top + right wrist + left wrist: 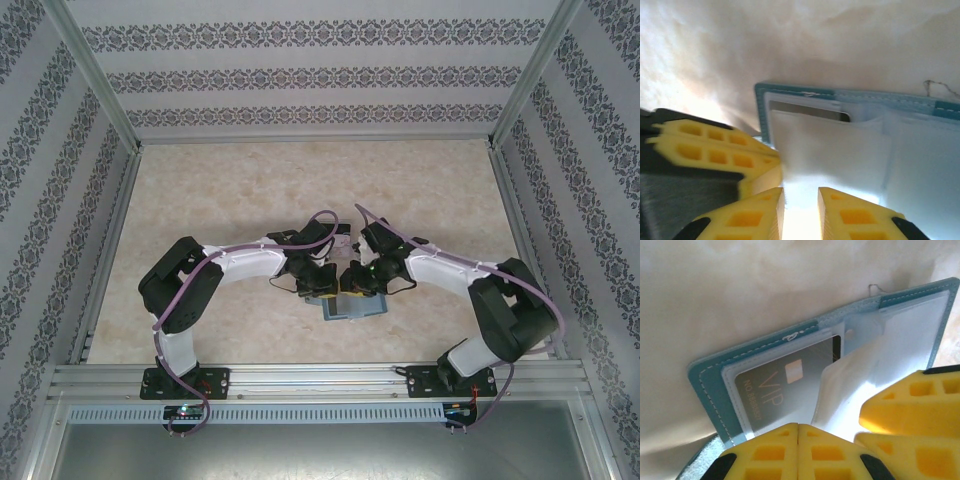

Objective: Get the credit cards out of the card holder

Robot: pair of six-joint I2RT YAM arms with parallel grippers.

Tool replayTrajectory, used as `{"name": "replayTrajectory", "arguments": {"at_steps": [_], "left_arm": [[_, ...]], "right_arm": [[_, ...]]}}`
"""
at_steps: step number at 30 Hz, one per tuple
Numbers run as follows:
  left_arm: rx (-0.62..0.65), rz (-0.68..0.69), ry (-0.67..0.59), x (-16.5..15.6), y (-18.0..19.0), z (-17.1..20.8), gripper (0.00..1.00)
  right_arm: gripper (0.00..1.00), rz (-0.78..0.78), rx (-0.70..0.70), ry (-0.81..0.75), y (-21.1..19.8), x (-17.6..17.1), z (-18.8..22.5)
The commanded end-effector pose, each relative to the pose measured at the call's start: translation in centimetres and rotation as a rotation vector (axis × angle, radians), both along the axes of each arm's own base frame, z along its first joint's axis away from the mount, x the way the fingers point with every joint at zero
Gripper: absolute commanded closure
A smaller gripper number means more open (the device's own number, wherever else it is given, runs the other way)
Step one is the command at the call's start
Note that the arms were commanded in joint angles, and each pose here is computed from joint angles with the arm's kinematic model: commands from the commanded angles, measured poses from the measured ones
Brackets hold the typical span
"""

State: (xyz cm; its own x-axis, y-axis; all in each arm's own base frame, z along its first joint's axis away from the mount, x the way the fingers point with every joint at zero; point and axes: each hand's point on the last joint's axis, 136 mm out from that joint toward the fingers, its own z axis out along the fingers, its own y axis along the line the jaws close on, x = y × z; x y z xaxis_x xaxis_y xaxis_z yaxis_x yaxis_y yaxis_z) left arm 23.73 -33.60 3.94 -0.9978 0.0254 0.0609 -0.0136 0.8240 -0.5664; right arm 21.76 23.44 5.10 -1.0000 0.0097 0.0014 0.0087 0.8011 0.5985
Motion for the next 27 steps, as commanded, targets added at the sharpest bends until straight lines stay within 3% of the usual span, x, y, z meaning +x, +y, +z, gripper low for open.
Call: {"name": "replayTrajectory", "arguments": {"at_steps": [1,16,27], "left_arm": [[-0.058,0.011,-0.013,0.6,-0.9,0.8,0.94],[-0.238,-0.018,-0.049,2.2,-4.6,3.8,0.93],[-0.298,-0.071,-0.011,2.0,-8.1,3.4,0.92]], "right_arm": [[0.74,-0.036,-0.031,-0.007,-1.2,-0.2,0.3],[0.72,-0.18,-0.057,-0.089,-6.4,0.3,3.0],[0.71,-0.251,-0.058,-0.114,-9.0,0.0,4.2]]}}
